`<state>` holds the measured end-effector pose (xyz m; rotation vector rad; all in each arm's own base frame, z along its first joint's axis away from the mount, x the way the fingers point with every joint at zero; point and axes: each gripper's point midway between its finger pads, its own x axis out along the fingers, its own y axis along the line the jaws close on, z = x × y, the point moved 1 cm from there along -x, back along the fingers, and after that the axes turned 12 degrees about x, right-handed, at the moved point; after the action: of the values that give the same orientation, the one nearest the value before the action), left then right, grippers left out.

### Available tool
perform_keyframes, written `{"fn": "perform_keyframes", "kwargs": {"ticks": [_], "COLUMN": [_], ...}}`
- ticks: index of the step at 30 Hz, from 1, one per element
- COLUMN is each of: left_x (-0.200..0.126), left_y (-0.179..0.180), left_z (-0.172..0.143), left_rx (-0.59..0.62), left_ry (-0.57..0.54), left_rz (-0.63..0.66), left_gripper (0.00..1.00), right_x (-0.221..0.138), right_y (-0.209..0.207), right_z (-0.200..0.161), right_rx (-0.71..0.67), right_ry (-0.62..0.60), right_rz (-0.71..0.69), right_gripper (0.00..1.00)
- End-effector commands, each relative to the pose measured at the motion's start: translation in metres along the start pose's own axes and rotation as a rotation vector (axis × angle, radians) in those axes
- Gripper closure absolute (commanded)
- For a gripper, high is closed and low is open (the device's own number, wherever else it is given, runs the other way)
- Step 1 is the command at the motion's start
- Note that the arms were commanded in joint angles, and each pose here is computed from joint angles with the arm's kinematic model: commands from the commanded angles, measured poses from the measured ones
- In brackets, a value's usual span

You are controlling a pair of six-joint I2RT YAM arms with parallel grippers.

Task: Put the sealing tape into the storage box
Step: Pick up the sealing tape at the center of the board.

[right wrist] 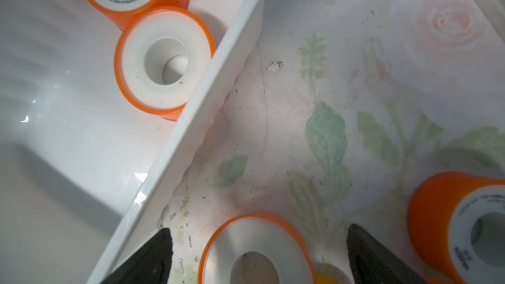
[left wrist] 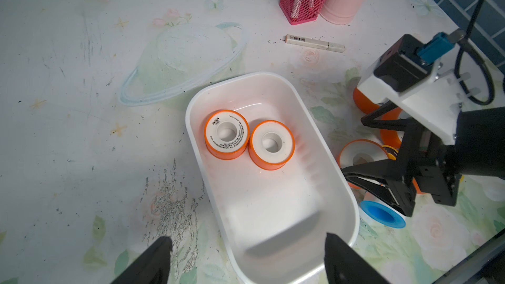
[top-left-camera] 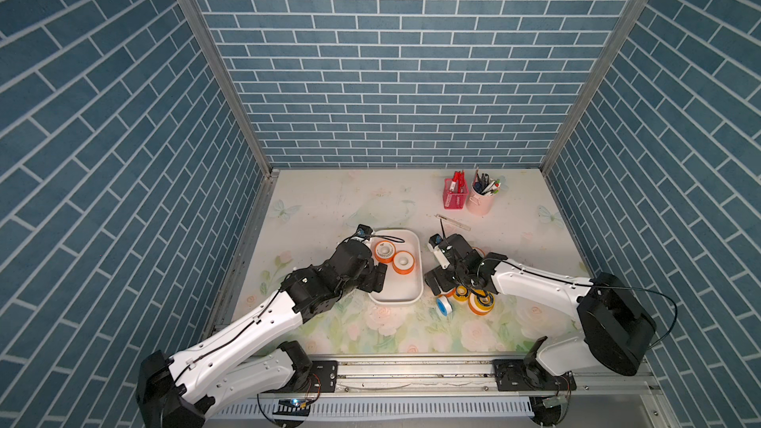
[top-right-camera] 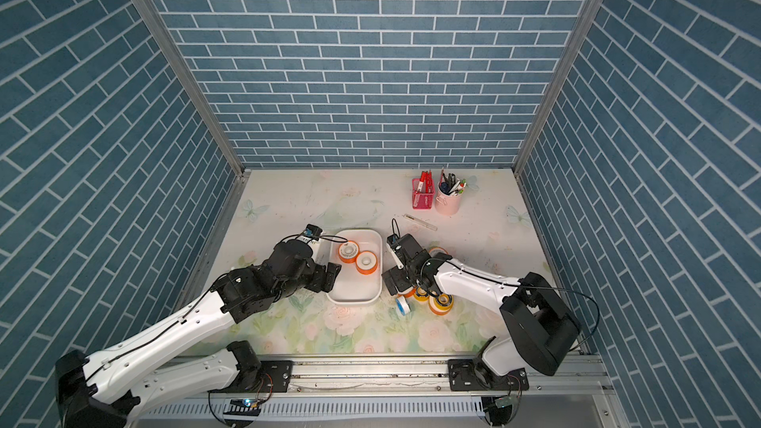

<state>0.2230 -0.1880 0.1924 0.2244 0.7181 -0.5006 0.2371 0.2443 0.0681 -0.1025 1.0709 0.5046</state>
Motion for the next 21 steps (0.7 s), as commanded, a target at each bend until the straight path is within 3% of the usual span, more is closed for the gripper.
{"fn": "perform_keyframes", "kwargs": {"ticks": [1, 21], "left_x": [0.002, 0.007], "left_y": [0.001, 0.002], "left_z": [-0.002, -0.006], "left_rx": [0.007, 0.01], "left_ry": [0.002, 0.02], "left_rz": [0.0, 0.01], "left_gripper": [0.09, 0.09], "right_x": [0.002, 0.014], "right_y": [-0.005, -0.006], "right_z": [-0.005, -0.024], "right_rx": [-0.042, -0.093], "right_ry": [0.021, 0.101], "right_rz": [-0.052, -0.091], "right_gripper": [0.0, 0.11]}}
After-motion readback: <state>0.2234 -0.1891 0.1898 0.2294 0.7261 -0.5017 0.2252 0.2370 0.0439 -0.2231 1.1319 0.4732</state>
